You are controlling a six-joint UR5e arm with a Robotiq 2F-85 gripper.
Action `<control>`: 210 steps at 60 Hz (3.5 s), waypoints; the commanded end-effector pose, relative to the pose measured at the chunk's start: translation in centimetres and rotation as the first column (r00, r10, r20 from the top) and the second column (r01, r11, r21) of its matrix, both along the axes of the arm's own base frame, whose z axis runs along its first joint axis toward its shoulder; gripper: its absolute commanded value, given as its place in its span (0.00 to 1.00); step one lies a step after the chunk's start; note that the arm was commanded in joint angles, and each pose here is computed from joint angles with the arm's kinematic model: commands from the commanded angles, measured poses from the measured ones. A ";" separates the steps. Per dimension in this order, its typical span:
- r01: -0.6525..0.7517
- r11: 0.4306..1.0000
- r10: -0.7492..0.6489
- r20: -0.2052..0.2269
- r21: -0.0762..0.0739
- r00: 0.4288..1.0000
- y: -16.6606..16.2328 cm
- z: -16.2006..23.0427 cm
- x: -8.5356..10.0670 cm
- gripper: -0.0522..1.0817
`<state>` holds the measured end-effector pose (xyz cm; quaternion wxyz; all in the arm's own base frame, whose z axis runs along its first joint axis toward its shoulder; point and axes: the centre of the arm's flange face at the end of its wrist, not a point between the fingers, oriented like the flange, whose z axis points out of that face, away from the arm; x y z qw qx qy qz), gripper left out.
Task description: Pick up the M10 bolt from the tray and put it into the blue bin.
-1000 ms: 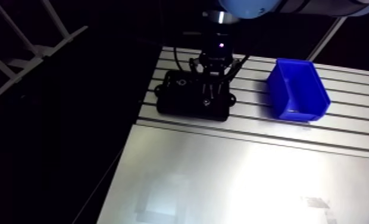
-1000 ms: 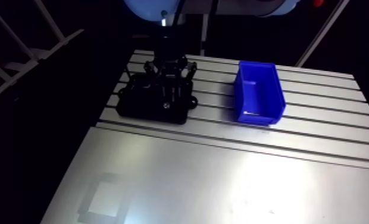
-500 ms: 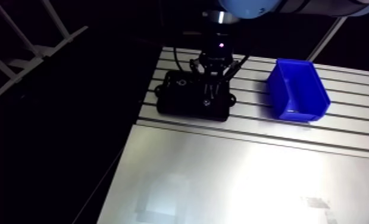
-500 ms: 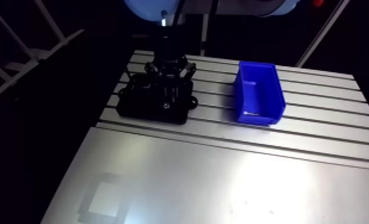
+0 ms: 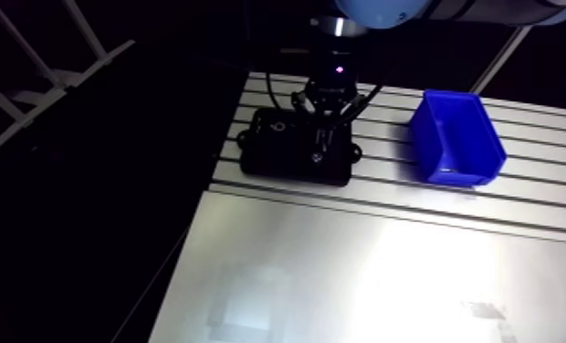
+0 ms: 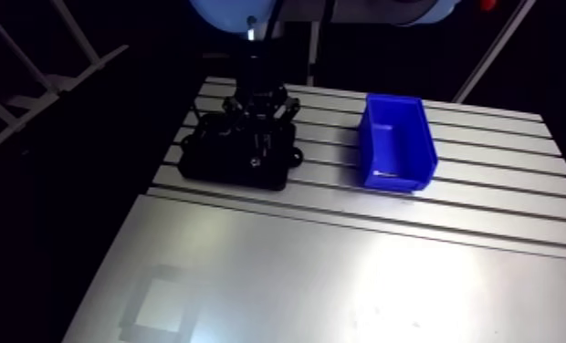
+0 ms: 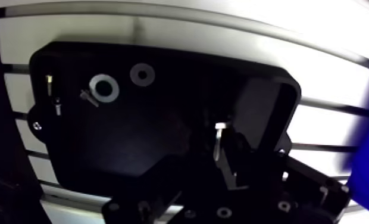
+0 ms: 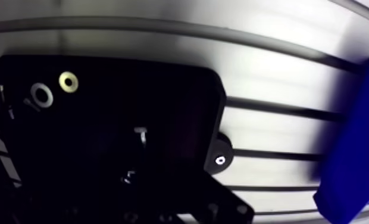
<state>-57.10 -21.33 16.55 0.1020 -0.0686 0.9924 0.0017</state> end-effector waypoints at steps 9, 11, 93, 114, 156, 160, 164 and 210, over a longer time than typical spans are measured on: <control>0.000 1.000 0.000 0.001 -0.001 1.000 0.0 0.0 0.0 0.72; 0.000 1.000 0.000 0.001 -0.001 1.000 0.0 0.0 0.0 0.72; -0.010 1.000 0.010 -0.036 -0.007 0.999 -0.4 8.0 -0.1 0.96; -0.079 0.996 0.076 -0.074 -0.034 0.994 -0.2 14.8 0.1 0.99; -0.681 0.724 0.671 -0.117 -0.110 0.732 10.0 22.6 -2.6 0.98; -0.726 0.678 0.717 -0.116 -0.117 0.688 10.9 22.7 -2.7 0.98; -0.796 0.594 0.788 -0.118 -0.114 0.605 12.4 23.0 -2.6 0.98; -0.971 0.228 0.970 -0.067 -0.073 0.233 19.5 17.5 -1.9 0.99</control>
